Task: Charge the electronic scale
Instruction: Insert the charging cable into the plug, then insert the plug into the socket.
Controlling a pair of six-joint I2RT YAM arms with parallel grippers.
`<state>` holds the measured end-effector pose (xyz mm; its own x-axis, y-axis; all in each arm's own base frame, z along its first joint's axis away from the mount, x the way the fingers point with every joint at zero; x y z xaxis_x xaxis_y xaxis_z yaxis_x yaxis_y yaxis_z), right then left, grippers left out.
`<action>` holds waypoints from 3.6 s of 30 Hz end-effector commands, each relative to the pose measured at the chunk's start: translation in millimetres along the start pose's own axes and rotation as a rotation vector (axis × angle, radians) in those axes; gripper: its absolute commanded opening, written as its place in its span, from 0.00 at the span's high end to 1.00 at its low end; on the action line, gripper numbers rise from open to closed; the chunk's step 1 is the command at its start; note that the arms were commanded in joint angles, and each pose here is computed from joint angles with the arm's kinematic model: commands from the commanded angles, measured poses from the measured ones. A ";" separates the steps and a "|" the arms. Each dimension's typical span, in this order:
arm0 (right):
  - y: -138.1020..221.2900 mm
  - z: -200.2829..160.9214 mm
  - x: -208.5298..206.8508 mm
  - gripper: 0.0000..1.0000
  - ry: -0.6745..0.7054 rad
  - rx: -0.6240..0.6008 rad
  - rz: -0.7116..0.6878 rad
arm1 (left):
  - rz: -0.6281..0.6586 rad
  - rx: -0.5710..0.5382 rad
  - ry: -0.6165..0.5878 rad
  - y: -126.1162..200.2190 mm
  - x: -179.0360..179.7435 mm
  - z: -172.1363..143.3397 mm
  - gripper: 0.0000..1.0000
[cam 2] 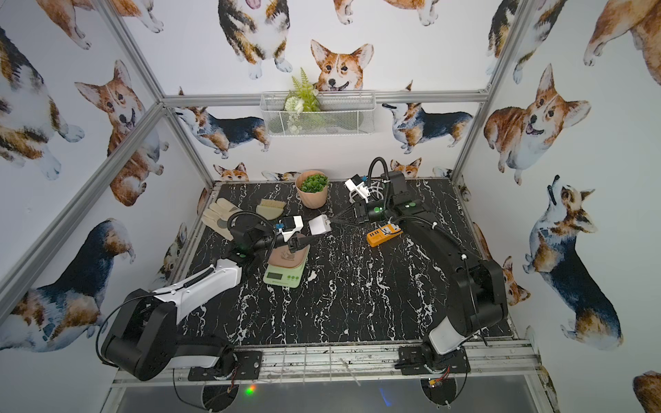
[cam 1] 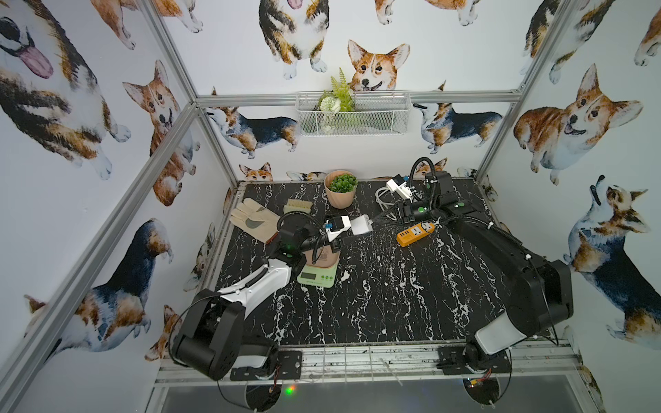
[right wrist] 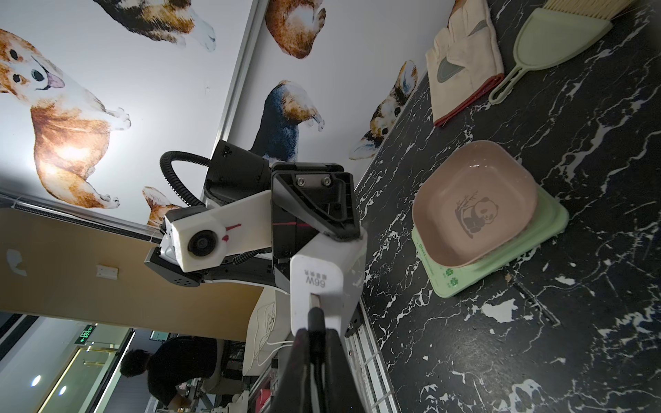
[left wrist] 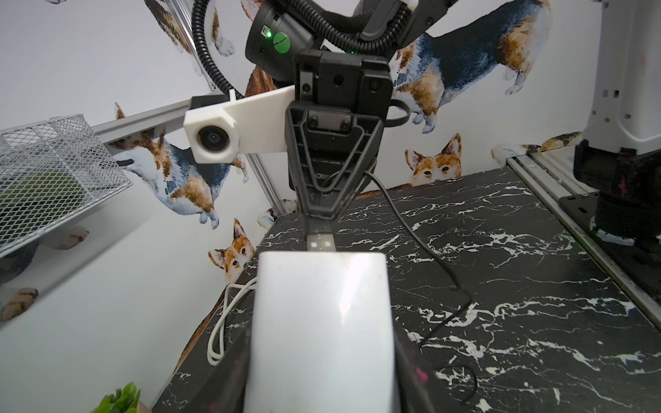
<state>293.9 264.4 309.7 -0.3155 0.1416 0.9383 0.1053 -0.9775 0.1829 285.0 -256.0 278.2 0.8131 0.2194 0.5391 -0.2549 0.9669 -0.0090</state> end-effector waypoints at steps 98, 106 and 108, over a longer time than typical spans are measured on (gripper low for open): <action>-16.1 4.8 -9.3 0.47 0.008 -0.055 -0.117 | 0.133 0.119 0.000 -24.3 10.6 -6.6 1.00; -19.5 7.8 -12.5 0.59 -0.013 -0.058 -0.110 | 0.143 0.121 0.002 -26.3 11.1 -7.8 1.00; -19.6 8.5 -12.8 0.61 -0.016 -0.060 -0.109 | 0.143 0.119 0.001 -26.8 11.2 -7.4 1.00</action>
<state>303.0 279.8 290.0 -0.2861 0.2817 0.9159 0.0080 -0.9551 0.2963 303.9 -277.6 270.1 0.7854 0.3420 0.5159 -0.4252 0.9038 0.0483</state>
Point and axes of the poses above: each gripper's point midway between its finger pads, its own y axis back along the fingers, its own x axis along the line the jaws close on, z = x × y, the point moved 3 cm from there along y, back along the fingers, and after that the axes turned 11 degrees about -y, right-handed, at the moved point
